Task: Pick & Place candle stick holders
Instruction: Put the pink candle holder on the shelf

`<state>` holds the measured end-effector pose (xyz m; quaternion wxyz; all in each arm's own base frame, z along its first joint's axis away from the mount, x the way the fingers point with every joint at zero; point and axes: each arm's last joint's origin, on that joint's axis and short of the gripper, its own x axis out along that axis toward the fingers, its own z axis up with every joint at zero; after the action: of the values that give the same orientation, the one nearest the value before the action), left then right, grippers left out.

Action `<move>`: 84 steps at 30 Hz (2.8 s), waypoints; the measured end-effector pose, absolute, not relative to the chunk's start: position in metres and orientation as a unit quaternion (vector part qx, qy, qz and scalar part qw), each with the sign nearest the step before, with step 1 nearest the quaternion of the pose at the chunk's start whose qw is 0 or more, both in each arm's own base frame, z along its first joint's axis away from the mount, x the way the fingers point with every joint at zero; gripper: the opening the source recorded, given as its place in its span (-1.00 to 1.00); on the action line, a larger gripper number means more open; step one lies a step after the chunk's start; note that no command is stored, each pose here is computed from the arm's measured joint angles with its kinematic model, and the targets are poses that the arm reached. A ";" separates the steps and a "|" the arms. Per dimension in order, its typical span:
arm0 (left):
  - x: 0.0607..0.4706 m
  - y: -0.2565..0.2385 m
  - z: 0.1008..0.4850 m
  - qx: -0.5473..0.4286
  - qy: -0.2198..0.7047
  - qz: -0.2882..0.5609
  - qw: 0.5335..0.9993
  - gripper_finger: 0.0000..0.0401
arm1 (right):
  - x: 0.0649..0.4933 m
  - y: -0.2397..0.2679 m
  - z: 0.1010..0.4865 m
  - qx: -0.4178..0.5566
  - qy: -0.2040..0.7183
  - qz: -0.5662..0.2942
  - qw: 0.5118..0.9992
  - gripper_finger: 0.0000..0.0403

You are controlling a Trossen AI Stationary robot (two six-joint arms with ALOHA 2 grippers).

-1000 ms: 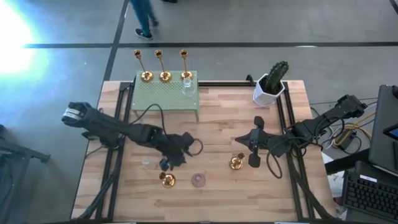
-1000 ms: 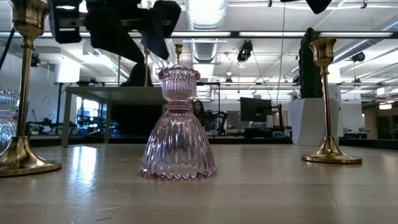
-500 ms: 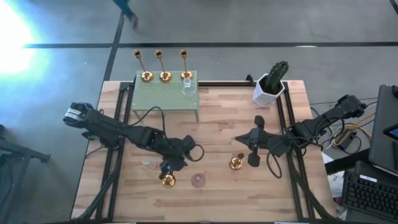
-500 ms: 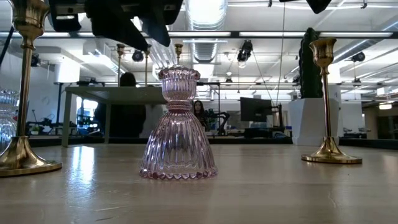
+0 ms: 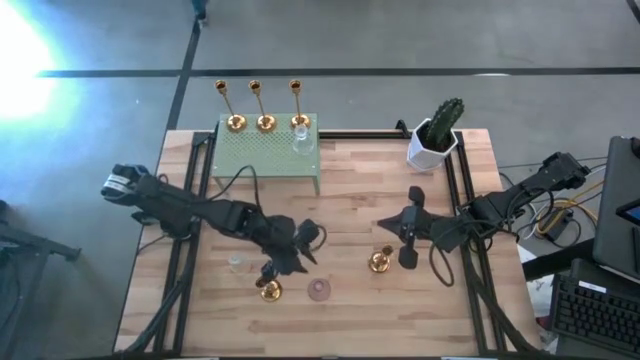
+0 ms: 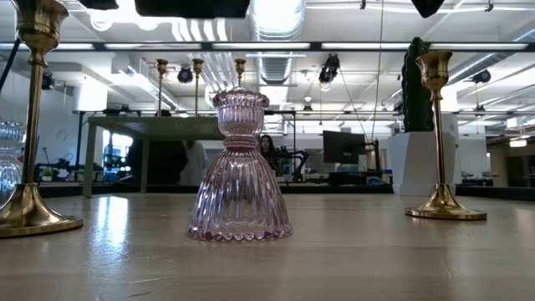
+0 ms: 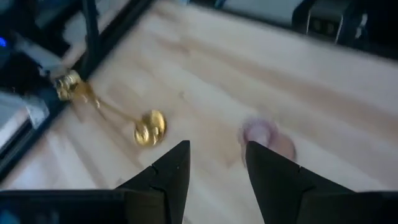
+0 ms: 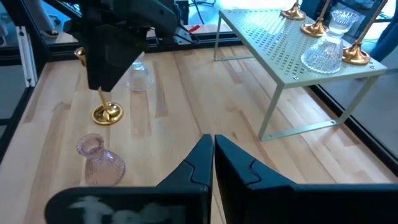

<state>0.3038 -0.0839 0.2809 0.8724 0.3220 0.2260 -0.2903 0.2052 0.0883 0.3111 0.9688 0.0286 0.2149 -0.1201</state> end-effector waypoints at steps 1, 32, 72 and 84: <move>0.305 -0.083 0.281 0.312 0.214 -0.301 0.875 -0.20 | 0.205 0.089 0.311 0.029 0.215 -0.118 0.969 -0.96; 0.370 -0.073 0.228 0.254 0.316 -0.415 0.815 -0.20 | 0.205 0.089 0.311 0.032 0.219 -0.106 0.970 -0.96; 0.399 -0.093 0.220 0.204 0.403 -0.426 0.784 -0.21 | 0.205 0.089 0.311 0.026 0.220 -0.105 0.969 -0.96; 0.400 -0.094 0.213 0.196 0.409 -0.436 0.777 -0.76 | 0.205 0.089 0.311 0.026 0.220 -0.105 0.969 -0.96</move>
<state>0.4003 -0.0941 0.2128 0.7772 0.1965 0.4095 -0.4356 0.2049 0.0892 0.3108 0.9694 0.0261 0.2202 -0.1052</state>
